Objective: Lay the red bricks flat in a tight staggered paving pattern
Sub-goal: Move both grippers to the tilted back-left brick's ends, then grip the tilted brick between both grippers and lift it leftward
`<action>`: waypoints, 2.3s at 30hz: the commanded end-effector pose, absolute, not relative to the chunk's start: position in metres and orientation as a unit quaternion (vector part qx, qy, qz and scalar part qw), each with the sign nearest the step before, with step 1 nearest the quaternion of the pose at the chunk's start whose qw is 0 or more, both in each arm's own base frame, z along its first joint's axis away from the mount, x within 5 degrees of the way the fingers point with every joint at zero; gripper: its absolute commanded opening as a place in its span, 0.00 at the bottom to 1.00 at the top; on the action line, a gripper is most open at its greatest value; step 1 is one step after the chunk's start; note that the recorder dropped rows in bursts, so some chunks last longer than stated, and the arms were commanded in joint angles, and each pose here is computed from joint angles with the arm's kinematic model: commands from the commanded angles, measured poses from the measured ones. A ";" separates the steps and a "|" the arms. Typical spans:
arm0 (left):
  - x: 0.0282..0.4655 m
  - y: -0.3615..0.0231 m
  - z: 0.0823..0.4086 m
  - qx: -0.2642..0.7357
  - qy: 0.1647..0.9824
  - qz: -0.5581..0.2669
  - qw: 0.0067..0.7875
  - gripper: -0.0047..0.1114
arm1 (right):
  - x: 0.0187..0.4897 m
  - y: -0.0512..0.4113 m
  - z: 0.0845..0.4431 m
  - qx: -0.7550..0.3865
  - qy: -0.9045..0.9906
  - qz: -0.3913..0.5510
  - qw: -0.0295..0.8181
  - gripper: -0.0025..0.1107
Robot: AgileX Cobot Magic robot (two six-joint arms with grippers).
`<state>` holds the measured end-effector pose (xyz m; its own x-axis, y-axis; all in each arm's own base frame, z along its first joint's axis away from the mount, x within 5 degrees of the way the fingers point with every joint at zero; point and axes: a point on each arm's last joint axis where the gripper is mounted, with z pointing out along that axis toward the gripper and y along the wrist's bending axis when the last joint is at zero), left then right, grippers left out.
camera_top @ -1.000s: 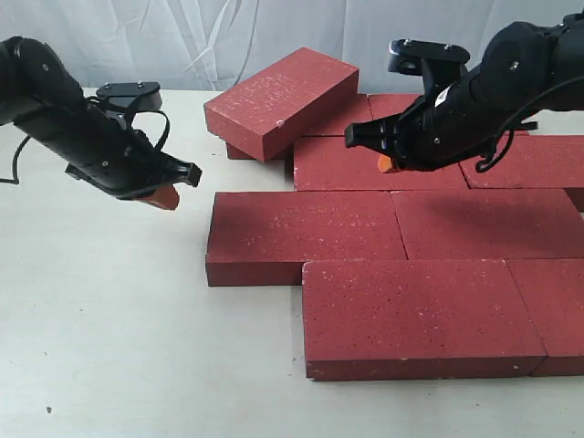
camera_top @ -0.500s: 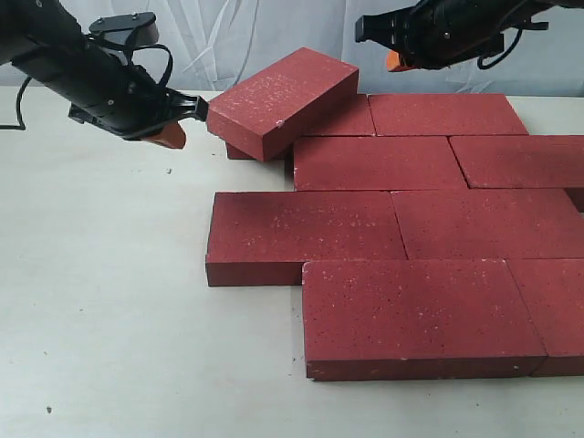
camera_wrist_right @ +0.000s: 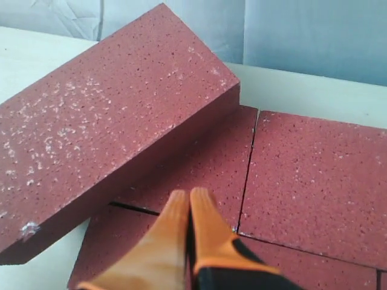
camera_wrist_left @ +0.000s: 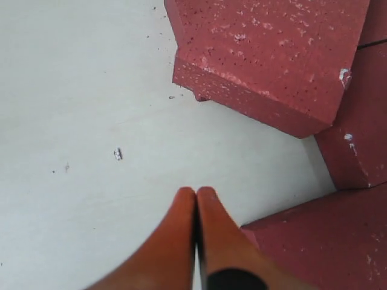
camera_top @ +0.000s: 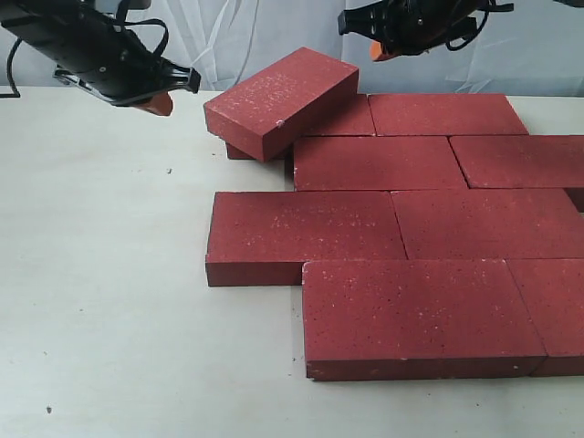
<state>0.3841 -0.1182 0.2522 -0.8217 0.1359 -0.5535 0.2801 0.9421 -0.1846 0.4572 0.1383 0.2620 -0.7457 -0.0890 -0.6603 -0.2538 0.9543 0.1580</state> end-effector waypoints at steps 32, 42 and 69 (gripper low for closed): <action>0.415 -0.134 0.185 0.040 0.962 -0.178 0.204 0.04 | 0.592 0.095 0.180 0.024 0.863 0.194 0.466 0.02; 0.435 -0.143 0.176 -0.014 0.947 -0.223 0.230 0.04 | 0.598 0.100 0.146 0.012 0.864 0.201 0.461 0.02; 0.442 -0.114 0.176 -0.025 0.952 -0.203 0.228 0.04 | 0.552 0.124 0.200 -0.167 0.901 0.263 0.302 0.02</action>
